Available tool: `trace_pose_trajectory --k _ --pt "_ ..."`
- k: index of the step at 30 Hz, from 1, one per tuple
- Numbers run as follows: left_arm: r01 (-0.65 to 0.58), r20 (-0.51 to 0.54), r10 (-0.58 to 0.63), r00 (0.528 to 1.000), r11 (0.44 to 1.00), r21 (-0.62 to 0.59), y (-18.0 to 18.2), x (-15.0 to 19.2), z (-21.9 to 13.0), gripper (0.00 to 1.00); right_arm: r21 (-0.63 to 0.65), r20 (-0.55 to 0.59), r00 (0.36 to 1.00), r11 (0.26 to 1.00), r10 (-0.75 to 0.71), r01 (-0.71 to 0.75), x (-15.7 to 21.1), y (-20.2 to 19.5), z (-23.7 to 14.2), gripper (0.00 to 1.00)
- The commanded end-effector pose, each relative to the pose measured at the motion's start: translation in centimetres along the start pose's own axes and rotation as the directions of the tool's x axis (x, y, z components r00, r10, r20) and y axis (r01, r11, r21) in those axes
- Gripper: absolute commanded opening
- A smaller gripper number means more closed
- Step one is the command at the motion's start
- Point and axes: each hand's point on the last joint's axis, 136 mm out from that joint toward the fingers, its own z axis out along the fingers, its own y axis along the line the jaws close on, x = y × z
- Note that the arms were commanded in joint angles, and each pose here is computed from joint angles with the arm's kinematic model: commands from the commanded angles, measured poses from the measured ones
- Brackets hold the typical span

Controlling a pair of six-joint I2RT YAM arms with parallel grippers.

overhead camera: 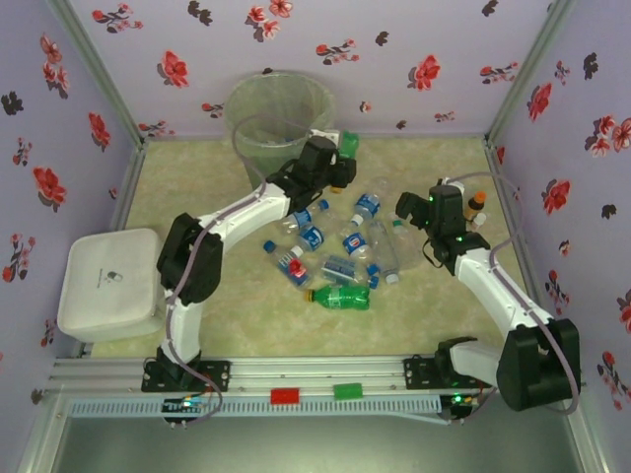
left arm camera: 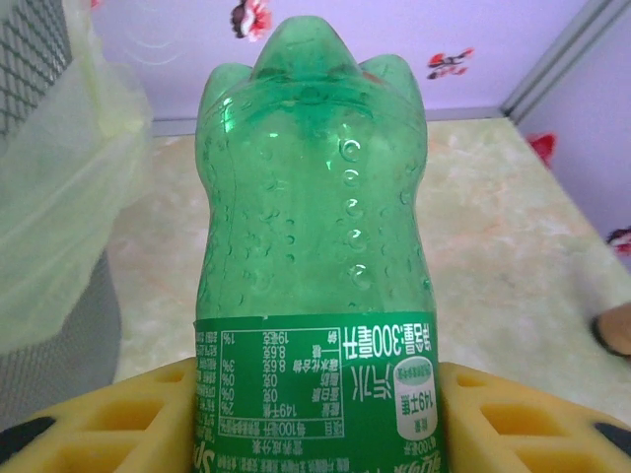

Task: Put the plastic bottles in the bin

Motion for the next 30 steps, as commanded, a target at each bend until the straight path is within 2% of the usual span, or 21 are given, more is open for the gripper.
trace_pose_trajectory --k 1,5,10,14,18,24,30 --pt "0.051 0.046 -0.058 0.997 0.990 0.135 -2.7 -2.3 -2.9 0.45 -0.042 0.036 0.999 0.998 0.038 -0.036 -1.7 1.1 -0.1 1.00" --pt "0.052 0.076 -0.069 0.995 0.978 0.201 -3.9 -3.9 -5.7 0.45 -0.059 0.026 0.998 0.997 0.049 -0.048 -1.6 1.5 0.2 1.00" --pt "0.014 0.162 -0.059 0.985 0.963 0.269 -5.2 -7.3 -9.6 0.45 -0.073 0.013 0.998 0.995 0.064 -0.063 -1.3 1.8 0.8 1.00" --pt "-0.020 0.244 -0.050 0.969 0.961 0.277 -4.8 -10.3 -12.3 0.46 -0.076 0.006 0.998 0.995 0.067 -0.066 -1.1 1.9 1.0 1.00" --pt "-0.039 0.321 -0.036 0.946 0.974 0.225 -2.1 -13.5 -13.9 0.46 -0.083 0.001 0.998 0.994 0.070 -0.070 -1.0 2.0 1.0 1.00" --pt "-0.048 0.379 0.008 0.925 0.994 0.097 4.0 -17.0 -14.7 0.46 -0.070 -0.004 0.998 0.995 0.066 -0.066 -0.6 1.6 1.0 1.00" --pt "-0.017 0.350 0.023 0.937 1.000 -0.019 9.9 -18.1 -13.5 0.46 -0.059 -0.005 0.998 0.996 0.061 -0.062 -0.5 1.3 0.9 1.00"
